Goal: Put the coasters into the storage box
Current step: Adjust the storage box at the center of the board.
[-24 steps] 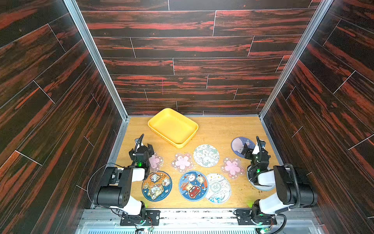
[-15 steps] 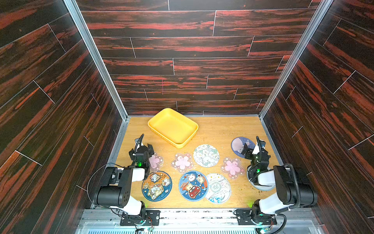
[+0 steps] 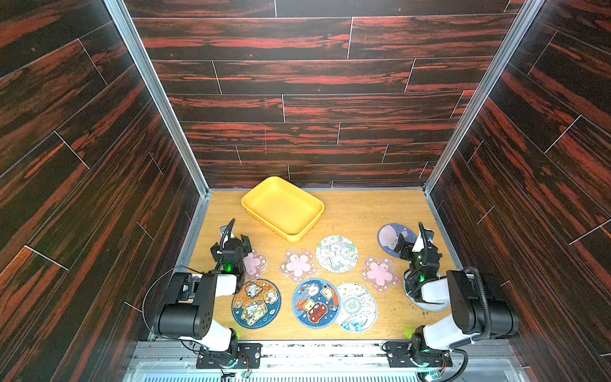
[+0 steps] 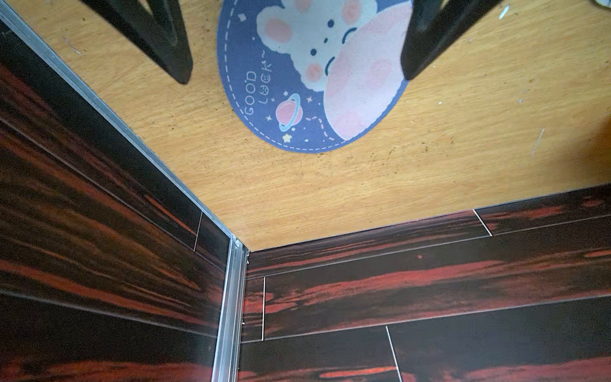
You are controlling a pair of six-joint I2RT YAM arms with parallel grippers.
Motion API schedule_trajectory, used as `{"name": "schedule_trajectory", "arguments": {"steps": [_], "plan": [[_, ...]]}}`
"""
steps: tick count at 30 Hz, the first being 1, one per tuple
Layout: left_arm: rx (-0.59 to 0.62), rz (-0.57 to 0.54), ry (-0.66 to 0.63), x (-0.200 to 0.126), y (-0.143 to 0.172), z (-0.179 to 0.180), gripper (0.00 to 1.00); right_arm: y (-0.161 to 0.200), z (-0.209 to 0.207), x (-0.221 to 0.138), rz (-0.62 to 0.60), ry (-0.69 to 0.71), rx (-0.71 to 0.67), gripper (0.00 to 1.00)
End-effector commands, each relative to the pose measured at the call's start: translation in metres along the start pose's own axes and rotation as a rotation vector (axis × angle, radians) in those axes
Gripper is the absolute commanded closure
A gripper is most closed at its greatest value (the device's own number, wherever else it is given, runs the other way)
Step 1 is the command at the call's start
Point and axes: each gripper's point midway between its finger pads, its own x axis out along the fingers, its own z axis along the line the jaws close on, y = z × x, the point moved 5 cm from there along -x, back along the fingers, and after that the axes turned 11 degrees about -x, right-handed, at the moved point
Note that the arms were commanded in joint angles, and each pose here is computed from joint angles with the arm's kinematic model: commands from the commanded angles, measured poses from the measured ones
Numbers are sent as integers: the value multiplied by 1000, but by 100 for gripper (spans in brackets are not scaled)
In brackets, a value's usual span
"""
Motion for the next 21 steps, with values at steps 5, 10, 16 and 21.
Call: {"name": "schedule_trajectory", "arguments": {"steps": [5,10,16,21], "plan": [[-5,-10,1,1,-3,1,0,-4,1,4,-20,5,-4,1],[-5,-10,1,2,-3,0,0,-4,0,4,-21,6,-5,1],[-7,-24,6,0,-5,0,3,-7,1,3,-19,16,-10,2],[53,73,44,-2,-22,-13,4,-31,19,11,70,-19,-103,1]]}}
